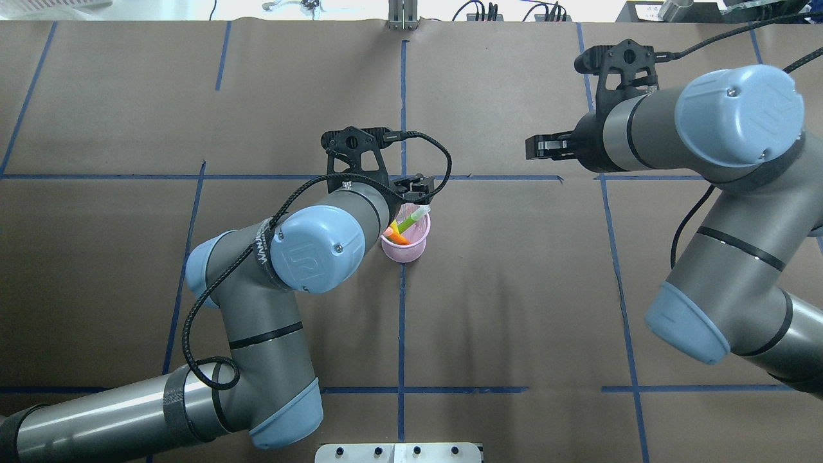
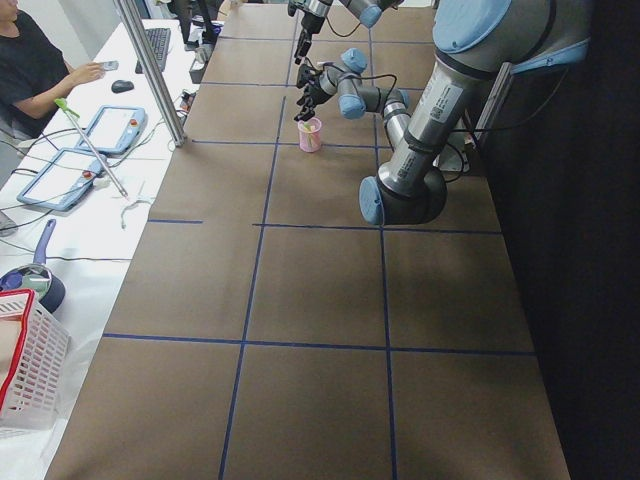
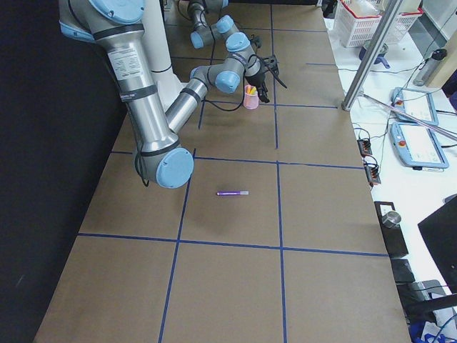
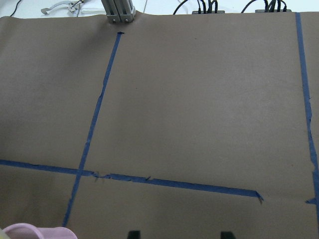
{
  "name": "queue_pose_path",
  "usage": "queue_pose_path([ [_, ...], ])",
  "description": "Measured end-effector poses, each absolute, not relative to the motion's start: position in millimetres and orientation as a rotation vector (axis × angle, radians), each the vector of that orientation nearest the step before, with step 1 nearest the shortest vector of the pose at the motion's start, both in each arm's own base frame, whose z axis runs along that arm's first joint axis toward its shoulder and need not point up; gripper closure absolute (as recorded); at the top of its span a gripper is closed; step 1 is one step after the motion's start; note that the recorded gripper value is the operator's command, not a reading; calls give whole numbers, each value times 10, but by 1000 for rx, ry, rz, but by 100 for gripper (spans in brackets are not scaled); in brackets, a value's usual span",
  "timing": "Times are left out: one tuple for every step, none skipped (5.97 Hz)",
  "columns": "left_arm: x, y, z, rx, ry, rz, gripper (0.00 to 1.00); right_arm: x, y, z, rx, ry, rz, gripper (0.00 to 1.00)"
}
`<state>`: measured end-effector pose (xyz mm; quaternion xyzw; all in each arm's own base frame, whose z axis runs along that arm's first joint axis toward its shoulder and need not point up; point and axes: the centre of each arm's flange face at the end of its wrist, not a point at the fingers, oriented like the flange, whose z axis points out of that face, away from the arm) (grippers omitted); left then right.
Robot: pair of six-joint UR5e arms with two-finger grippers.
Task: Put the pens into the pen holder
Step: 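Carry the orange marker with the left gripper over the pink cup and release it, then move the right gripper to the purple marker and grasp it while the left gripper withdraws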
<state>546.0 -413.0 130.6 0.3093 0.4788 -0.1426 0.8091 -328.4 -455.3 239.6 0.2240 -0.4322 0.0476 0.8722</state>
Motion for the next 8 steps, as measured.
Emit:
queue_pose_path([
  [5408, -4153, 1263, 672, 1050, -312, 4, -3194, -4614, 2463, 434, -882, 106, 26],
  [5317, -4227, 1231, 683, 1065, -326, 6, -3119, -4683, 2536, 400, -867, 114, 27],
  [5170, -4362, 1212, 689, 1073, -343, 6, -3065, -4725, 2700, 358, -850, 120, 29],
  [4957, -4583, 1312, 655, 1075, -343, 6, -2997, -4714, 2956, 299, -831, 121, 29],
  [4707, -4822, 1538, 581, 1072, -326, 6, -2839, -4704, 3260, 242, -810, 121, 30],
  [4504, -4987, 1720, 525, 1068, -318, 6, -2591, -4722, 3586, 194, -794, 92, 31],
  [4391, -5069, 1848, 498, 1060, -318, 6, -2371, -4716, 3950, 145, -777, 42, 31],
  [4340, -5088, 2014, 470, 1045, -315, 6, -2228, -4727, 4378, 77, -761, 3, 32],
])
